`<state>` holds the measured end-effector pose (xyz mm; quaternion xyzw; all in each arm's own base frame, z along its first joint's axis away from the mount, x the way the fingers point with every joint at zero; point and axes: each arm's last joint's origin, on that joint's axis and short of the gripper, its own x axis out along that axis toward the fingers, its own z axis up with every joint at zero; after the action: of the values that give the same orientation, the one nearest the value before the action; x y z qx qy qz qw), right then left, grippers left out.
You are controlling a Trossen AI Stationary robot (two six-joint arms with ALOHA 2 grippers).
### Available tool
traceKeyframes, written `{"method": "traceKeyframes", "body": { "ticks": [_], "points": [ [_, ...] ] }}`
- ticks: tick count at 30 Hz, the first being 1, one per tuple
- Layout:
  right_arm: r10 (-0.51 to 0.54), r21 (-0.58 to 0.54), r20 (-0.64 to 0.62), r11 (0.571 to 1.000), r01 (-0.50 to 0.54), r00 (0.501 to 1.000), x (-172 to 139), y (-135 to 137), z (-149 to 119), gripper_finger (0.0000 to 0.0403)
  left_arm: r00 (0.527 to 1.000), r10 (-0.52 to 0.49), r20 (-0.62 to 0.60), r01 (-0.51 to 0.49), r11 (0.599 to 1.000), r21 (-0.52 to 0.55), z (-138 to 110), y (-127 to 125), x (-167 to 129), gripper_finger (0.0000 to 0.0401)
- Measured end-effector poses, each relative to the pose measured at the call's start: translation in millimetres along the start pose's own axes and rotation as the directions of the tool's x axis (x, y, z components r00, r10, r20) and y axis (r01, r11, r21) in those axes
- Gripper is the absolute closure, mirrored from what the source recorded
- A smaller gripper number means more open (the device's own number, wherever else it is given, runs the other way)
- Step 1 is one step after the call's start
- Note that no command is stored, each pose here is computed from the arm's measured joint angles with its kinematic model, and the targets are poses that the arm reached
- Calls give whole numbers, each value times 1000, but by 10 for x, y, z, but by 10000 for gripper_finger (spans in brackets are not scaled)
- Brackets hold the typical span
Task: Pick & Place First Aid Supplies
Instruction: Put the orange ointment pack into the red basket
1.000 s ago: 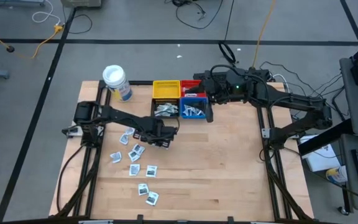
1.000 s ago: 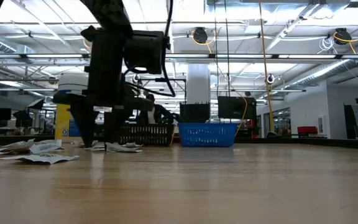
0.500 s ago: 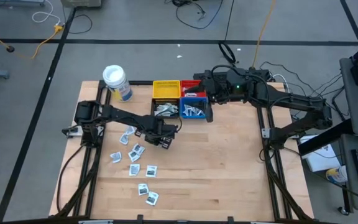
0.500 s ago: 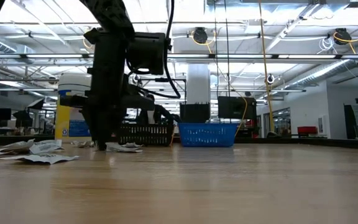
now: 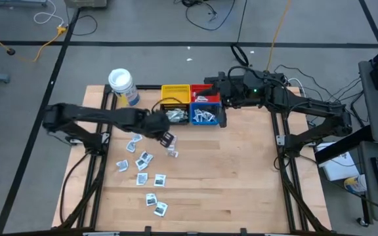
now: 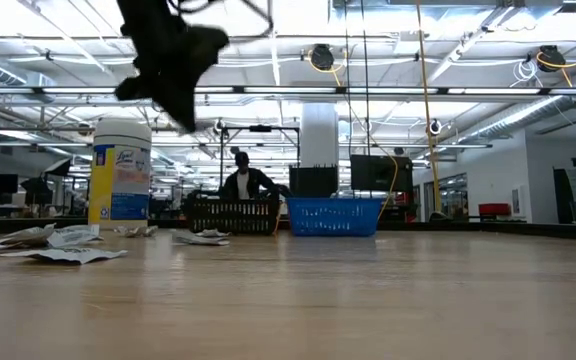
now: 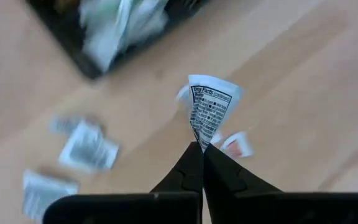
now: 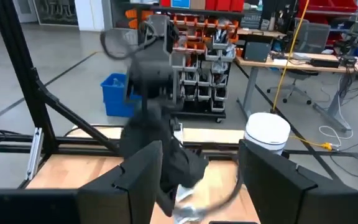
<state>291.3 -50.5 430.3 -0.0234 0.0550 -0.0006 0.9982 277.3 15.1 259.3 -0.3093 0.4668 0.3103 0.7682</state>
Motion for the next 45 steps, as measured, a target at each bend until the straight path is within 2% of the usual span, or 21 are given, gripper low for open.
{"method": "traceKeyframes", "body": {
  "ticks": [3, 8, 12, 14, 16, 18, 20, 22, 26, 29, 31, 35, 38, 42, 45],
  "points": [
    [-1, 0, 13, 1000, 1, 1000, 4, -1, 10, 197, 988, -107, 112, 98, 991, 88, 57, 17, -243, 400],
    [-1, -4, 59, 1000, 2, 998, 1, 0, 57, 197, 911, -284, 299, 224, 950, 219, 173, 30, -597, 400],
    [-4, 61, 107, 998, -2, 994, -1, -3, 103, 197, 804, -401, 438, 279, 906, 318, 263, 56, -872, 400],
    [-5, 64, 136, 998, -3, 991, -4, -4, 131, 197, 733, -459, 503, 295, 880, 373, 315, 50, -1001, 401],
    [-5, 60, 156, 998, -5, 988, -7, -5, 150, 197, 684, -507, 525, 288, 849, 443, 331, 51, -1078, 401],
    [-4, 58, 175, 998, -7, 985, -10, -5, 169, 197, 587, -580, 564, 294, 803, 519, 378, 11, -1194, 401],
    [14, 75, 204, 997, -29, 979, -16, -1, 197, 197, 518, -633, 575, 291, 763, 578, 392, -2, -1279, 401],
    [43, 93, 224, 994, -66, 974, -20, 8, 216, 197, 417, -686, 596, 279, 721, 635, 434, -39, -1377, 401],
    [51, 127, 223, 989, -80, 974, 31, 2, 194, 197, 332, -719, 610, 279, 693, 665, 507, -27, -1456, 401],
    [74, 150, 260, 982, -116, 963, 71, -1, 211, 197, 311, -736, 601, 298, 676, 674, 588, -22, -1482, 401],
    [68, 155, 283, 981, -116, 957, 111, -10, 224, 197, 330, -740, 586, 295, 670, 681, 615, -16, -1454, 401],
    [64, 187, 274, 975, -119, 960, 178, -43, 172, 197, 313, -759, 570, 285, 648, 706, 717, -101, -1489, 401],
    [103, 204, 295, 964, -168, 950, 218, -42, 172, 197, 313, -770, 556, 270, 633, 725, 807, -169, -1502, 401],
    [124, 200, 297, 961, -189, 947, 254, -38, 156, 198, 359, -763, 537, 265, 635, 725, 914, -239, -1455, 401],
    [122, 205, 287, 961, -185, 950, 260, -40, 142, 212, 365, -765, 531, 264, 632, 729, 961, -279, -1447, 401]
  ]
}}
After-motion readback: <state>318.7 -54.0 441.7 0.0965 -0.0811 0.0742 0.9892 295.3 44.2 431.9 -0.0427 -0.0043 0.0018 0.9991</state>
